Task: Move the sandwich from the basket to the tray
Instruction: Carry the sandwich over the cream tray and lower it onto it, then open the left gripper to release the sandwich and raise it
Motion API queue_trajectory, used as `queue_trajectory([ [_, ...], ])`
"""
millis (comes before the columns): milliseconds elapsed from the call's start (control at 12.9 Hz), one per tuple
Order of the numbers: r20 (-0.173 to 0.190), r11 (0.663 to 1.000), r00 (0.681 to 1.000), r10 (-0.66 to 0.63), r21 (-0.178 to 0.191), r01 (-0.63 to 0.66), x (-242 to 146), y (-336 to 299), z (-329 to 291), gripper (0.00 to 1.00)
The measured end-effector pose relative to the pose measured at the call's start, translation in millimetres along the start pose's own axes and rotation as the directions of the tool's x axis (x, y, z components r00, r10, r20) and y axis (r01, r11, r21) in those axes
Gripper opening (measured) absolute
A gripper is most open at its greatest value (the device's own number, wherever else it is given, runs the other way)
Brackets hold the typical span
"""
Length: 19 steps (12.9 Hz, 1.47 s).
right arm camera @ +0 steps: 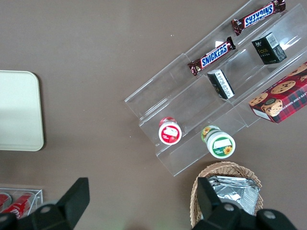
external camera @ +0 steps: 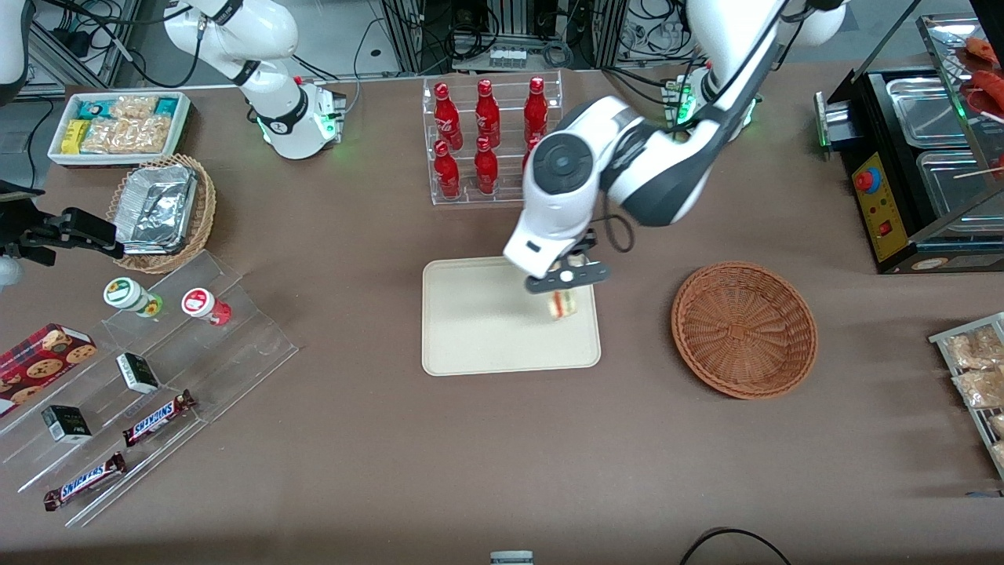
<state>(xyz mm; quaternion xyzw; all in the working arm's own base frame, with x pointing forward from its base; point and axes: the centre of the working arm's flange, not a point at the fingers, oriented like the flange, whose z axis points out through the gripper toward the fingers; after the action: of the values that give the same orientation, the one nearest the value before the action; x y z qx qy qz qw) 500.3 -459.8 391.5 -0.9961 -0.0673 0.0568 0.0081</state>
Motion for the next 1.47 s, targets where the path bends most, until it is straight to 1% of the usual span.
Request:
queue_trajectory([
  [155,-0.002,1.0,1.0,0.014,-0.019,-0.014,3.5,14.4,29.3,0.22],
  [232,-0.006,0.999,1.0,0.025,-0.021,-0.025,3.3,20.9,42.7,0.22],
  [387,-0.031,0.999,0.998,0.051,-0.018,-0.052,0.6,33.0,64.0,0.22],
  [542,-0.066,0.996,0.995,0.08,-0.027,-0.082,-1.6,45.4,83.3,0.22],
  [620,-0.081,0.995,0.992,0.096,-0.023,-0.098,-3.3,50.5,93.9,0.22],
  [775,-0.084,0.994,0.99,0.111,-0.008,-0.112,-4.0,55.2,116.1,0.22],
  [852,-0.085,0.993,0.99,0.112,-0.014,-0.114,-2.8,56.7,122.6,0.22],
  [930,-0.091,0.993,0.989,0.115,-0.024,-0.117,-2.3,58.9,126.7,0.19],
  [1007,-0.095,0.992,0.989,0.117,-0.031,-0.121,-2.8,61.0,129.9,0.2],
  [1162,-0.095,0.992,0.988,0.121,-0.033,-0.125,-4.3,63.0,133.2,0.22],
  [1317,-0.096,0.991,0.988,0.122,-0.033,-0.126,-4.3,63.3,133.1,0.39],
  [1472,-0.099,0.991,0.988,0.121,-0.035,-0.125,-3.6,63.7,131.3,0.6],
])
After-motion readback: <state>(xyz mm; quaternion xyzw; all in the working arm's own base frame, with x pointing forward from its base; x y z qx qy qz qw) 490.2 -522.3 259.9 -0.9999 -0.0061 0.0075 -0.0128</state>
